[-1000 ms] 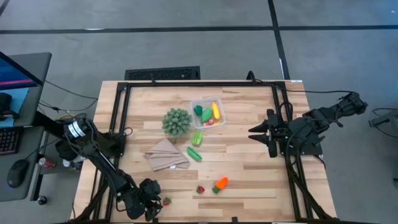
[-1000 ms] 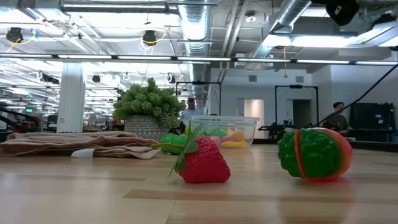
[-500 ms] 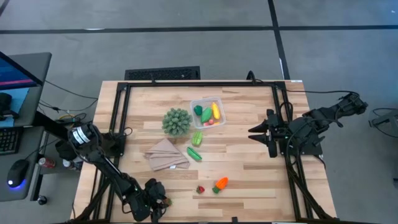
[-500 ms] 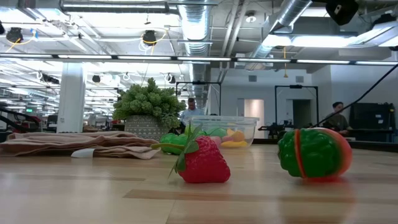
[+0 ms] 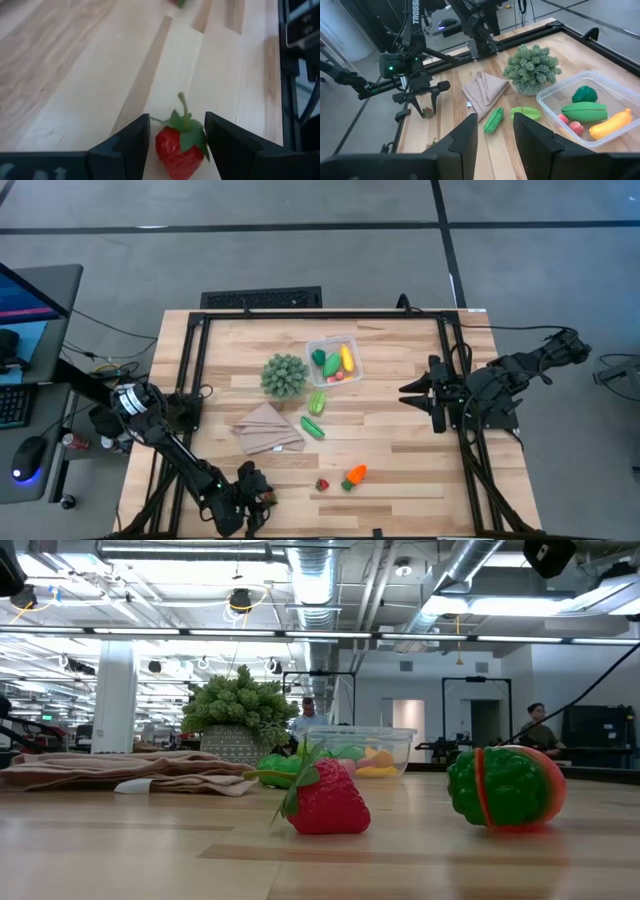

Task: Pick and placing Produce into tupperware
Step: Put the left strawberry into the transparent bin

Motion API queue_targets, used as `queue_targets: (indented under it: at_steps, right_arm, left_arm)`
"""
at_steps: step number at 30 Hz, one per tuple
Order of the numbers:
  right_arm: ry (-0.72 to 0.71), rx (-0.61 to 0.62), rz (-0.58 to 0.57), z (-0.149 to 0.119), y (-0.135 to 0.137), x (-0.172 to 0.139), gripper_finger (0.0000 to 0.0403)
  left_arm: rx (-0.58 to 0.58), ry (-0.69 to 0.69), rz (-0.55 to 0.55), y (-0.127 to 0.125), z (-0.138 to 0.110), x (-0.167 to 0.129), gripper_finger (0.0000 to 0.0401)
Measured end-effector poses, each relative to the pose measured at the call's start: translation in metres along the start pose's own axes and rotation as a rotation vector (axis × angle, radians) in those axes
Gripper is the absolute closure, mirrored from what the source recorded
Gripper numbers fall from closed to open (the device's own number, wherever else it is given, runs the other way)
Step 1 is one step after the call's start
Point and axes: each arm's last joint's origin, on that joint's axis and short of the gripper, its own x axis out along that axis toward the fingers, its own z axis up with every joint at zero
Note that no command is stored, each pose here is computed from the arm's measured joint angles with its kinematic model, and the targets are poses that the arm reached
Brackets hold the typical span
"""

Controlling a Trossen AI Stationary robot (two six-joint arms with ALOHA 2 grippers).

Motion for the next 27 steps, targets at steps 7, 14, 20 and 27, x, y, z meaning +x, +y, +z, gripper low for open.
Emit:
queue_targets:
  at_steps: [7, 14, 20, 27]
  right_arm:
    - [0.0, 0.011, 0.0, 0.0, 0.0, 0.0, 0.0285]
    - [0.001, 0.018, 0.0, -0.0001, 0.0, 0.0, 0.0285]
    - [0.001, 0.018, 0.0, -0.0001, 0.0, 0.0, 0.0285]
    - [0.001, 0.018, 0.0, -0.0001, 0.0, 0.0, 0.0285]
  left_arm:
    - [0.057, 0.021, 0.021, 0.0042, 0.0035, 0.0039, 0.0221]
    - [0.109, 0.063, 0.023, 0.0057, 0.0024, 0.004, 0.0221]
    - [0.115, 0.07, 0.029, 0.0065, 0.0019, 0.0039, 0.0221]
    - [0.124, 0.073, 0.042, 0.0078, 0.0014, 0.0038, 0.0227]
